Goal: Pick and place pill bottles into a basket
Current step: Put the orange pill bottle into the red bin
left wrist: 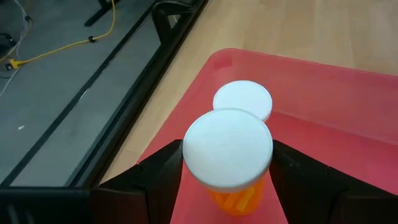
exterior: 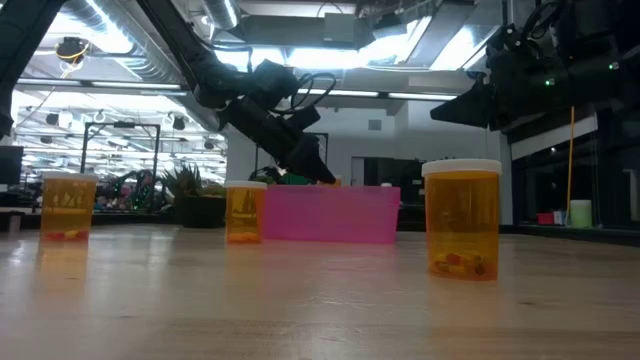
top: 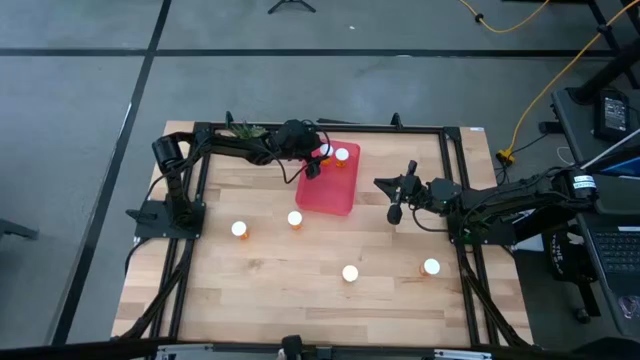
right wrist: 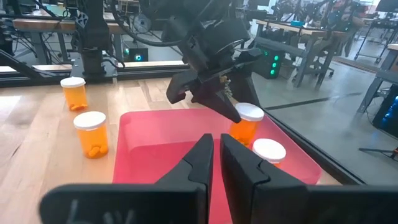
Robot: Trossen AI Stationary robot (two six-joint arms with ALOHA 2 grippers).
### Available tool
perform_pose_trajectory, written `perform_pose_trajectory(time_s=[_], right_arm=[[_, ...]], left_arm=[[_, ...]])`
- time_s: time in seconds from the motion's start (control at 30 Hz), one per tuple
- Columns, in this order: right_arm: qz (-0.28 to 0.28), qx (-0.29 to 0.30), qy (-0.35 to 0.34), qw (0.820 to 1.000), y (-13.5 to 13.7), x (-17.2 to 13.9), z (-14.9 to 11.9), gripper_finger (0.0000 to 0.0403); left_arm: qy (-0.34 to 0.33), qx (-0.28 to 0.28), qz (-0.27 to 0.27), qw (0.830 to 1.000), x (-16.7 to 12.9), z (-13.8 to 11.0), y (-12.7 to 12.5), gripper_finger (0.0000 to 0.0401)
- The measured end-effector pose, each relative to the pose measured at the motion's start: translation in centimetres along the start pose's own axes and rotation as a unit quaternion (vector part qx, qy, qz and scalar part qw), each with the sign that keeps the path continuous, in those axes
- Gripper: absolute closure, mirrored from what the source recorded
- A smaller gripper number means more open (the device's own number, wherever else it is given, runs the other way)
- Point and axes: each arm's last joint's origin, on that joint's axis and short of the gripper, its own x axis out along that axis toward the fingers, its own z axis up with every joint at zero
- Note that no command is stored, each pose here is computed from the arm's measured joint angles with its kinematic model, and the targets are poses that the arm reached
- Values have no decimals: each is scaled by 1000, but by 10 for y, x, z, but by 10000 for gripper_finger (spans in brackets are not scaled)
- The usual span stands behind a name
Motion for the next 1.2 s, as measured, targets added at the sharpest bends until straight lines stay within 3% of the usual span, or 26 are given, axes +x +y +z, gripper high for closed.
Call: perform_pose_trajectory(time_s=[1.2], right_arm=[[0,-2,0,1000,0,0,0,368]], left_arm=[[21,16,43,999,21,-19,-6,177]])
